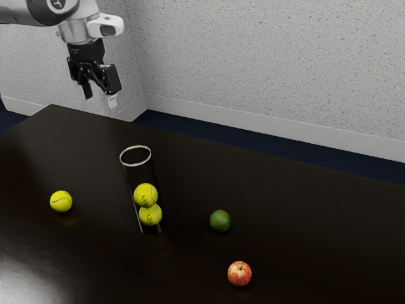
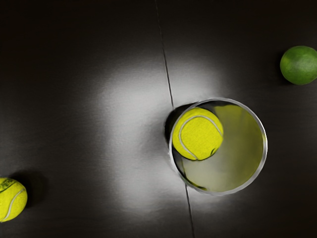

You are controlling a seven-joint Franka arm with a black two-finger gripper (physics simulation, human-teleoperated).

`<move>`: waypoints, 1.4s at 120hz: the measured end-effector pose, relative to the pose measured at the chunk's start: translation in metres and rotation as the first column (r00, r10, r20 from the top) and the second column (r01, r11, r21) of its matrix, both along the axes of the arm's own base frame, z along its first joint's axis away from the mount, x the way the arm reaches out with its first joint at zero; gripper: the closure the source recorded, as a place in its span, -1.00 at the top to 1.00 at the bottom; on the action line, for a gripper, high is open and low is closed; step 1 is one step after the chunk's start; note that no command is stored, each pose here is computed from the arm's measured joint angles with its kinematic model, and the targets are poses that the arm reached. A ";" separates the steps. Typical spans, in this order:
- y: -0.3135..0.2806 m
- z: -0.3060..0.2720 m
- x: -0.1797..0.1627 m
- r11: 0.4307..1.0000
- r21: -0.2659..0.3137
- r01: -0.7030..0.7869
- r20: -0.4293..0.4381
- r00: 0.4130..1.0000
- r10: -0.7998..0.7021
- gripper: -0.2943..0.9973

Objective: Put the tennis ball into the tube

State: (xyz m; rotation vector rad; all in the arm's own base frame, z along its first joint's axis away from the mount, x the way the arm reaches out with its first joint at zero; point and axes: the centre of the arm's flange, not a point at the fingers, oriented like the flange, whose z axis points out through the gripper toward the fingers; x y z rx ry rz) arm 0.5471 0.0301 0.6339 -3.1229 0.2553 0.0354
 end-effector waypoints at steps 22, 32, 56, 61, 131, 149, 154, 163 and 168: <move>0.007 0.004 0.001 1.000 0.003 0.009 0.025 1.000 -0.009 0.54; 0.010 0.001 0.000 1.000 0.006 0.012 0.020 1.000 -0.012 0.54; 0.041 -0.046 -0.030 0.999 0.007 -0.038 -0.031 0.999 0.039 0.54; 0.058 -0.053 -0.034 0.998 0.007 -0.067 -0.034 0.997 0.067 0.54; 0.180 -0.195 -0.075 0.992 0.051 -0.115 -0.019 0.993 0.116 0.54; 0.216 -0.220 -0.081 0.989 0.054 -0.135 -0.014 0.991 0.136 0.54; 0.218 -0.230 -0.083 0.991 0.054 -0.124 -0.013 0.992 0.124 0.54; 0.224 -0.255 -0.081 0.994 0.053 -0.098 -0.019 0.995 0.099 0.54; 0.227 -0.265 -0.078 0.995 0.055 -0.085 -0.018 0.996 0.086 0.54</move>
